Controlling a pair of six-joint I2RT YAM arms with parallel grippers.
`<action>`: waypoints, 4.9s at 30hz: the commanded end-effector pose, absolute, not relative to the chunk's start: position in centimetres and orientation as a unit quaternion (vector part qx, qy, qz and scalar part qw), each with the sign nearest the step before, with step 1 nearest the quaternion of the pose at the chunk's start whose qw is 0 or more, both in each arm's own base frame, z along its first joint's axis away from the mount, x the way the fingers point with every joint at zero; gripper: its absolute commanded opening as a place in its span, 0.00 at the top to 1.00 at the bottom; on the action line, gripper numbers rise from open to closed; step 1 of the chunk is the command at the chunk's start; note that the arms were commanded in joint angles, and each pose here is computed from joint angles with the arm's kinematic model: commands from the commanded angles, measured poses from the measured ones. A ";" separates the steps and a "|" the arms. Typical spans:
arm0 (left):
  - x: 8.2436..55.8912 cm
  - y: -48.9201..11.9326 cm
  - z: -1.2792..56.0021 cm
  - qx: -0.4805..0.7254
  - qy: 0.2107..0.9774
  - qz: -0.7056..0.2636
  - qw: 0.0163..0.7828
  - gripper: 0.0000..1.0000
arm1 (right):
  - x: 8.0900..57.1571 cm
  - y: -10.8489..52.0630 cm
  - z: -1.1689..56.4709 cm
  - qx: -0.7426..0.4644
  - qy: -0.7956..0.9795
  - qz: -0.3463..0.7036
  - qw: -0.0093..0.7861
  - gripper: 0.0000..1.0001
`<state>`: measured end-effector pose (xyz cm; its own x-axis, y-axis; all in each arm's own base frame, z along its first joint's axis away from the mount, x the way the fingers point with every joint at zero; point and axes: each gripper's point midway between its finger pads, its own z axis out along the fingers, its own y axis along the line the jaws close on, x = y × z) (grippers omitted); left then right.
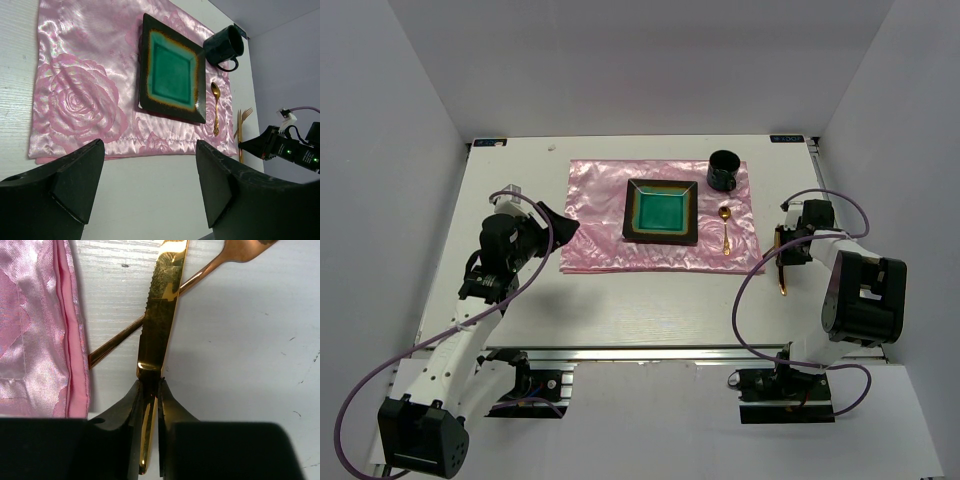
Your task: Set the dinner table for one person
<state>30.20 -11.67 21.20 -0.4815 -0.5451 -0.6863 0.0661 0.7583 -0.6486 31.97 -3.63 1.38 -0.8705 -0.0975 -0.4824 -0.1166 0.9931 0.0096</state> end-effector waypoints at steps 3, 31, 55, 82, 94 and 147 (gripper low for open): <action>30.1 -11.5 22.4 -0.146 0.791 -0.316 0.503 0.17 | 27.6 -3.2 -1.2 -0.045 0.986 0.040 0.158 0.97; 30.0 -11.7 23.1 -0.147 0.786 -0.323 0.505 0.17 | 32.5 -1.0 6.7 -0.037 0.944 0.104 0.310 1.00; 30.4 -11.8 23.0 -0.154 0.786 -0.327 0.503 0.17 | 41.2 6.3 8.0 -0.034 0.931 0.182 0.315 1.00; 30.2 -11.7 22.2 -0.163 0.784 -0.328 0.500 0.17 | 40.1 1.4 8.6 0.051 0.938 0.091 0.331 0.74; 30.3 -11.7 22.0 -0.162 0.785 -0.329 0.499 0.17 | 38.9 -4.4 6.3 0.151 0.940 -0.010 0.306 0.75; 30.1 -11.1 26.6 -0.145 0.756 -0.326 0.548 0.17 | 37.4 21.8 18.1 -0.143 0.852 0.338 0.374 1.00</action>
<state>30.43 -11.47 22.84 -0.4361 -0.5780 -0.6898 0.0739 0.7409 -0.6676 39.04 14.86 16.55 -0.6690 0.0273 -0.7427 -0.3813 0.8452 0.3745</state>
